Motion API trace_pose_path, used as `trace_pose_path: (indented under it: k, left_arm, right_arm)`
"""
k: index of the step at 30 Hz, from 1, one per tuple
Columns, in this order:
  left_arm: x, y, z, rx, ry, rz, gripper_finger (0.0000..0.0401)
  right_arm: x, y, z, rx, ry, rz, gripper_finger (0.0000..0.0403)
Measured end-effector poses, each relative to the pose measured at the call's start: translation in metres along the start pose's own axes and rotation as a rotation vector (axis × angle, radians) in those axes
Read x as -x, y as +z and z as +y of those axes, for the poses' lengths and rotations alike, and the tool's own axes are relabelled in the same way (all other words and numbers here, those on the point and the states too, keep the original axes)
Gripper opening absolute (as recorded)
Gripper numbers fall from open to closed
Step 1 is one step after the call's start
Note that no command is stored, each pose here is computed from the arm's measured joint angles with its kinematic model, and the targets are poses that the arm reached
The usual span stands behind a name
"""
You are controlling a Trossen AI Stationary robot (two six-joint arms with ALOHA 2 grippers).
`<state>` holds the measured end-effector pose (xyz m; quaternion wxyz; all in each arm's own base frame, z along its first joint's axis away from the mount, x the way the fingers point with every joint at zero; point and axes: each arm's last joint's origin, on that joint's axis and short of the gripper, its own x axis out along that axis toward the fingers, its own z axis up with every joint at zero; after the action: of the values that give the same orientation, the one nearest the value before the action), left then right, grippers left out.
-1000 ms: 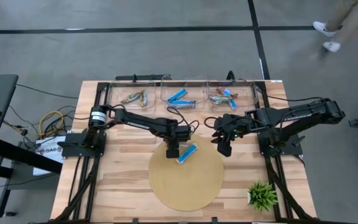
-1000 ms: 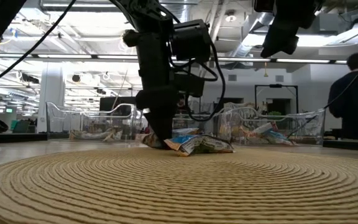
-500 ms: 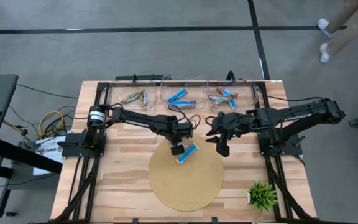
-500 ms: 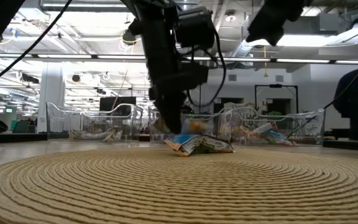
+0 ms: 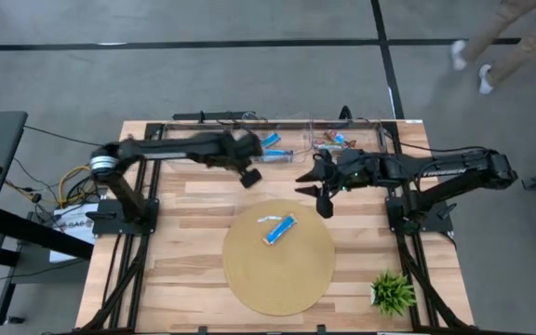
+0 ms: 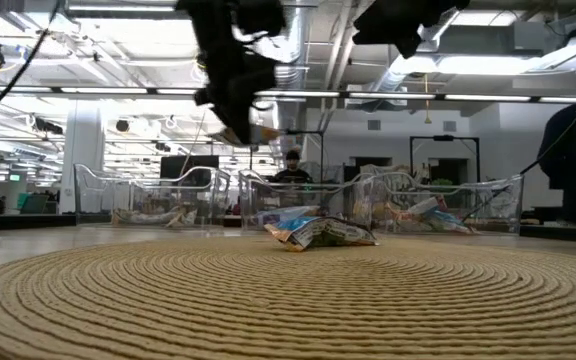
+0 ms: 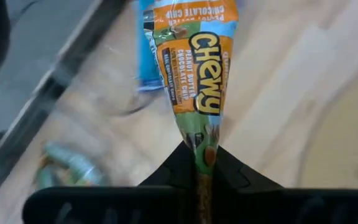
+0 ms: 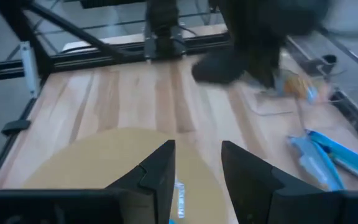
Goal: Pick and place Granola Bars by type
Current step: Put the orange granola bar into the left transparent bin
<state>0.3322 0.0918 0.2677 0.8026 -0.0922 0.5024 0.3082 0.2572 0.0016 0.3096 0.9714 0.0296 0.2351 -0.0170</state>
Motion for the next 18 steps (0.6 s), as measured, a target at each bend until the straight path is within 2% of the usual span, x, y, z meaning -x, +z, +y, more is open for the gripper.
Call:
trace_pose_path:
  k: [5, 10, 13, 18]
  left_arm:
    - [0.017, -0.03, 0.051, 0.149, 0.057, 0.007, 0.0008]
    - [0.02, -0.062, 0.095, 0.329, 0.143, 0.02, 0.0018]
    - [0.015, -0.07, 0.112, 0.415, 0.173, 0.031, 0.0022]
    - [0.002, -0.071, 0.128, 0.467, 0.188, 0.061, 0.0037]
  right_arm:
    - [0.0, 0.001, -0.012, -0.02, -0.041, -0.007, 0.0123]
    - [0.0, 0.002, -0.021, -0.035, -0.072, -0.012, 0.0123]
    - [0.001, 0.002, -0.026, -0.044, -0.09, -0.013, 0.0123]
    - [0.001, 0.002, -0.033, -0.058, -0.115, -0.015, 0.0123]
